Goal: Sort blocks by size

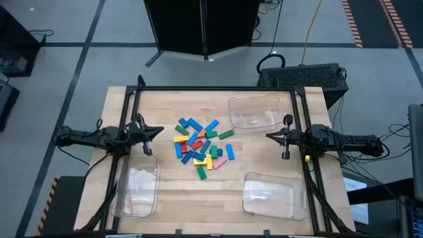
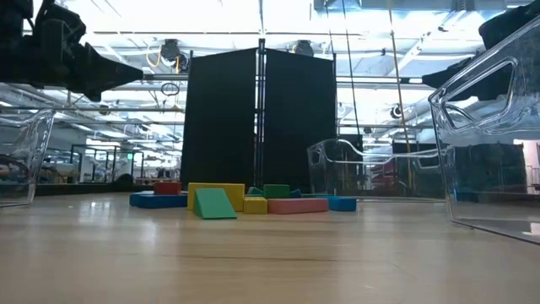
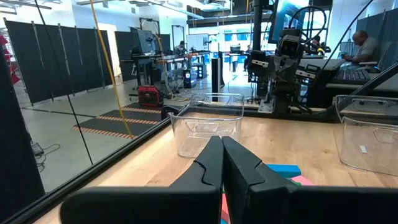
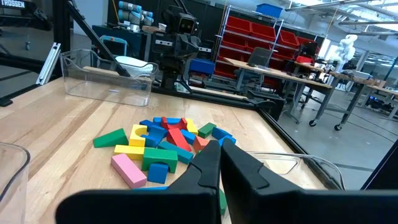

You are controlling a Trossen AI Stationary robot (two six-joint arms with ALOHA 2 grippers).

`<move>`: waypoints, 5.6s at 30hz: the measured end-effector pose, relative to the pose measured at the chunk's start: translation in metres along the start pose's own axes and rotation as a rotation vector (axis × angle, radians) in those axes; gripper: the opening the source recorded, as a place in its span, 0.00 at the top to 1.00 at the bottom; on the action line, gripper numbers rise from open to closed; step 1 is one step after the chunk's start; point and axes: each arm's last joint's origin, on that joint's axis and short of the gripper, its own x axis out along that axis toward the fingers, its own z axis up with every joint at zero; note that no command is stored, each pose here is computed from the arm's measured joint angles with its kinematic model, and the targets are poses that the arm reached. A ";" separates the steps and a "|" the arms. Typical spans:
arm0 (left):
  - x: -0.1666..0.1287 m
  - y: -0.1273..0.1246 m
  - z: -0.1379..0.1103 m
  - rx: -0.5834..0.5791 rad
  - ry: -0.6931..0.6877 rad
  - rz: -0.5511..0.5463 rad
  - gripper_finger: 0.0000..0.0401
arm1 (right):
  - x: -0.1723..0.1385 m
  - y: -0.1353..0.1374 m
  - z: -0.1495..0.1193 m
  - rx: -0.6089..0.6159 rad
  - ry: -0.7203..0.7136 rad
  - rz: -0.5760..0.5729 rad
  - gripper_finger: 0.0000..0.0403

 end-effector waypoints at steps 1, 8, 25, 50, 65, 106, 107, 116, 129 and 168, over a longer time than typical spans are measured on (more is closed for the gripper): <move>0.000 0.000 0.000 0.000 0.000 0.000 1.00 | 0.000 0.000 0.000 0.000 0.000 0.000 0.98; 0.000 0.000 0.000 0.000 0.000 0.000 1.00 | 0.000 0.000 0.000 0.000 0.000 0.000 0.98; 0.000 0.000 0.001 -0.002 -0.005 0.000 1.00 | 0.000 -0.001 0.004 -0.308 -0.037 -0.016 0.98; -0.002 0.002 0.018 0.032 -0.094 0.010 0.99 | 0.000 0.001 0.006 0.483 -0.059 0.079 0.98; -0.003 0.006 0.021 0.005 -0.035 0.099 0.84 | 0.016 -0.005 0.005 0.483 -0.036 -0.109 0.98; 0.005 0.000 0.017 0.030 0.022 0.069 0.81 | 0.199 -0.055 0.096 0.145 0.486 -0.039 0.83; 0.005 0.000 0.017 0.029 0.022 0.069 0.81 | 0.204 -0.056 0.095 0.136 0.498 -0.032 0.83; 0.005 0.000 0.013 -0.030 0.058 0.069 0.81 | 0.257 -0.061 0.078 0.116 0.653 0.009 0.83; 0.005 0.000 0.008 -0.002 0.104 0.067 0.81 | 0.312 -0.067 0.048 0.069 0.908 0.066 0.83; 0.006 0.000 0.010 0.061 0.096 0.082 0.81 | 0.334 -0.076 -0.038 -0.445 1.187 0.279 0.42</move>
